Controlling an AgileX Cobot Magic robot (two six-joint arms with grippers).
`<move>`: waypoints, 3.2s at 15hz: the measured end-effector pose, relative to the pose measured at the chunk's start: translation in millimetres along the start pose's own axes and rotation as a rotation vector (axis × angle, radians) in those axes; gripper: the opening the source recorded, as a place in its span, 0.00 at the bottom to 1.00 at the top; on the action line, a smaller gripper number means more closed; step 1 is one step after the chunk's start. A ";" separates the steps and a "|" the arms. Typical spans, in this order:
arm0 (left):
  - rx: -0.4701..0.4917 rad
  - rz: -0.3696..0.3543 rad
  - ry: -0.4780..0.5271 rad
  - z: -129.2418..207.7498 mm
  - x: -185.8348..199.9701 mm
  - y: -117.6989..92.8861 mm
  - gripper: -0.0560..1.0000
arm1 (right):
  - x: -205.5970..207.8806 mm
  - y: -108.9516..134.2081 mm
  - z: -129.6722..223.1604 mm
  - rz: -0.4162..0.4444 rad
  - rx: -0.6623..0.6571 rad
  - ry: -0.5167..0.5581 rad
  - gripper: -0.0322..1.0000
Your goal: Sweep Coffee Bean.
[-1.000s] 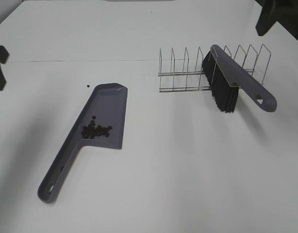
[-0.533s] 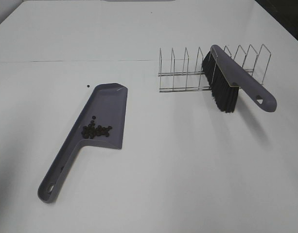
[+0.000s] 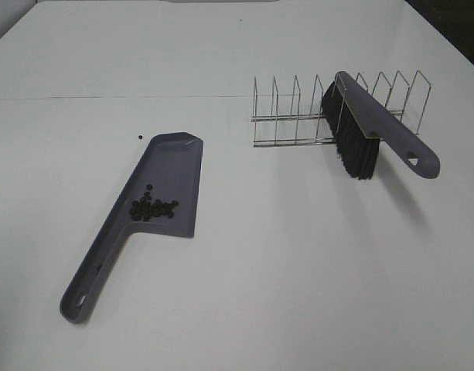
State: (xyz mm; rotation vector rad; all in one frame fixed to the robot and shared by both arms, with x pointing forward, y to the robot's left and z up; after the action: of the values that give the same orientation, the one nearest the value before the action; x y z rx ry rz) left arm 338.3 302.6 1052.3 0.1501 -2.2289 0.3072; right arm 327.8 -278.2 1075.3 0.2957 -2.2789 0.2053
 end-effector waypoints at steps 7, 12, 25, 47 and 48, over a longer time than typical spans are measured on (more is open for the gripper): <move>-0.059 -0.021 -0.153 44.9 6.2 20.6 0.62 | 9.9 8.8 61.7 0.059 0.024 -0.182 0.66; -0.075 0.021 -0.376 62.9 32.1 28.0 0.62 | 5.8 11.8 79.6 0.069 0.028 -0.234 0.66; -0.086 0.065 -0.420 58.6 25.0 21.6 0.62 | -15.0 9.8 82.0 0.079 0.024 -0.278 0.66; -0.037 0.081 -0.418 59.8 25.0 16.9 0.62 | -15.0 8.7 82.1 0.088 0.027 -0.277 0.66; -0.037 0.081 -0.418 59.8 25.0 16.9 0.62 | -15.0 8.6 82.1 0.089 0.027 -0.277 0.66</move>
State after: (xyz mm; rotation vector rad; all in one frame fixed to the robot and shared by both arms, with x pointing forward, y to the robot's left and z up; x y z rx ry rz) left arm 274.1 302.5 1033.0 0.1117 -2.6581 0.2984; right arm 276.5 -287.7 1009.5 0.2493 -2.5677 0.2544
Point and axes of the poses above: a point on each arm's last joint axis where the gripper is mounted, x pointing back along that axis away from the gripper, y along the wrist's bending axis when the last joint is at zero, z = x × y, the point moved 5 cm from there along -x, pointing out along that axis toward the gripper, and after that the axes turned 13 degrees about x, right-handed, at the moved point
